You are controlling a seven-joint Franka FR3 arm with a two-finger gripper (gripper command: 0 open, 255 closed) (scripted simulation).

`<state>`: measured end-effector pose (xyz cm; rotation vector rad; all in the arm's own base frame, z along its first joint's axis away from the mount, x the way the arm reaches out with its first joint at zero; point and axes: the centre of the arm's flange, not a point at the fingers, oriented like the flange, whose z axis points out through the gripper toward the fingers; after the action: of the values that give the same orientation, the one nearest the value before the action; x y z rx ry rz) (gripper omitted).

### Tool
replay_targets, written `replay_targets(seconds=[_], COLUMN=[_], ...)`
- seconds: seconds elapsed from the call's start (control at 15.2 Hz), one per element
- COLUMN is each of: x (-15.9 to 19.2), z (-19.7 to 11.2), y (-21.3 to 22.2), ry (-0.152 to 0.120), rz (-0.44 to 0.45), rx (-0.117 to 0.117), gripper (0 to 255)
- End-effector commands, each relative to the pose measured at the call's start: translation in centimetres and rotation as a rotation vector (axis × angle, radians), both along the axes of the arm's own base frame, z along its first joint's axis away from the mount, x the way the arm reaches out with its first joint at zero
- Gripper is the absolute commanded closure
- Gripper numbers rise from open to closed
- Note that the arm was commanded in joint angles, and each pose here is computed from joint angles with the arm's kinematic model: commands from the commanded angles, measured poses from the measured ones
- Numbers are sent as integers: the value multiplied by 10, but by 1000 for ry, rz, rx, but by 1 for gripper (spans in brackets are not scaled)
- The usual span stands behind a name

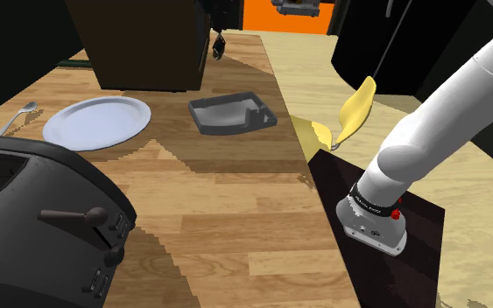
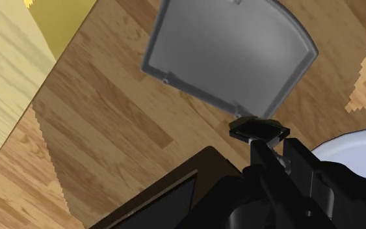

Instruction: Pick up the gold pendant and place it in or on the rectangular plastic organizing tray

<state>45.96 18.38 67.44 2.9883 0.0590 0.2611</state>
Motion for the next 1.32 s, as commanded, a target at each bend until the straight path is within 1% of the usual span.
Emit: replay_targets(seconds=[0.0,0.07,1.25], x=[-12,-18,-18], z=[2,4,-91], y=[-22,-33,-33], ry=[0,0,0], rz=[1,1,1], rx=[1,1,1], gripper=[255,255,255])
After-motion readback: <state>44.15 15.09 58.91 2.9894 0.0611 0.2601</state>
